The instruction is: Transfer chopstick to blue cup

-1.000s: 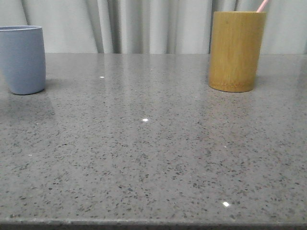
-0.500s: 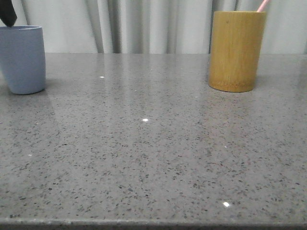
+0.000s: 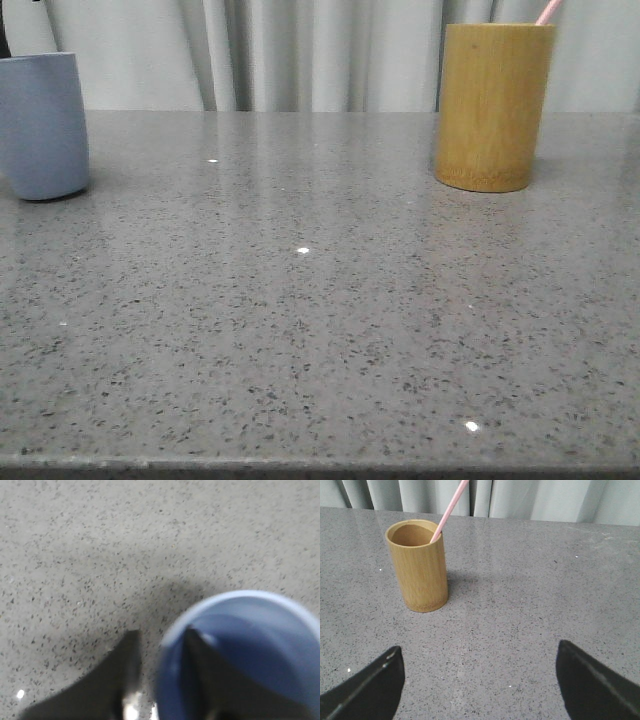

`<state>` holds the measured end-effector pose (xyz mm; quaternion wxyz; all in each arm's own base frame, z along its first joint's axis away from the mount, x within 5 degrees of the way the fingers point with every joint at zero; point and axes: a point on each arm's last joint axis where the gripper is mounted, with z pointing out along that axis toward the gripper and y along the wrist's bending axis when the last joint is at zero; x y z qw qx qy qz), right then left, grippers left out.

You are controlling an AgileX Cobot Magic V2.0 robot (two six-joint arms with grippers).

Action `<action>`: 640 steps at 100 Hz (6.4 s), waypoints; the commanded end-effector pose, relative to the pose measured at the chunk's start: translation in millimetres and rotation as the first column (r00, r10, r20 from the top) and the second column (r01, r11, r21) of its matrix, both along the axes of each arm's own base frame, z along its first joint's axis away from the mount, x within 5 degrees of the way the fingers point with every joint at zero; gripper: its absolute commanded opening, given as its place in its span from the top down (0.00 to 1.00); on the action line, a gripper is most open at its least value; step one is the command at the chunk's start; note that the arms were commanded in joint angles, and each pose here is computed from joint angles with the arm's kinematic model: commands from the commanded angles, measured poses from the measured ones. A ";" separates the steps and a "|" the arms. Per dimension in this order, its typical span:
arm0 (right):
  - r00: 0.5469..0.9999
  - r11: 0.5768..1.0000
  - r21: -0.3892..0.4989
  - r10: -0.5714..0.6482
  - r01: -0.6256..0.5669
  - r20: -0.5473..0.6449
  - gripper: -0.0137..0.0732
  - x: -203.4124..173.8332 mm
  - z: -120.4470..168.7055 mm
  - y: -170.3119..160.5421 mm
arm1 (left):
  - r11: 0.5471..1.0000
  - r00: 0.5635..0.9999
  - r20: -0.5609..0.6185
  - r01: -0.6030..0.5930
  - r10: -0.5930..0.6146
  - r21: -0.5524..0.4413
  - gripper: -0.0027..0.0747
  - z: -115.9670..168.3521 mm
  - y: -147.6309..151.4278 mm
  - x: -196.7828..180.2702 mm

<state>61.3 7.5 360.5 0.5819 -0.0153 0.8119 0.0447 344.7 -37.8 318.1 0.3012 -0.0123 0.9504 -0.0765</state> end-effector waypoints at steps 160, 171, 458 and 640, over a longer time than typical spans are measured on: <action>0.996 1.000 0.006 -0.008 0.007 0.093 0.14 2.8 16.1 -0.4 | 0.917 0.911 0.138 0.397 -0.388 -0.043 0.79 36.2 -154.9 7.4; 0.996 1.000 0.006 -0.008 0.007 0.093 0.14 2.8 16.1 -0.4 | 0.917 0.911 0.138 0.397 -0.388 -0.043 0.59 36.2 -154.9 7.4; 0.910 0.956 0.294 -0.137 0.018 0.391 0.14 216.4 -19.5 26.9 | 0.999 0.900 0.433 0.048 -0.045 0.004 0.34 58.8 16.9 -235.6; 0.877 0.923 0.377 -0.111 -0.084 0.467 0.92 249.0 32.5 46.2 | 0.999 0.900 0.433 0.047 -0.045 0.006 0.34 58.8 17.0 -235.6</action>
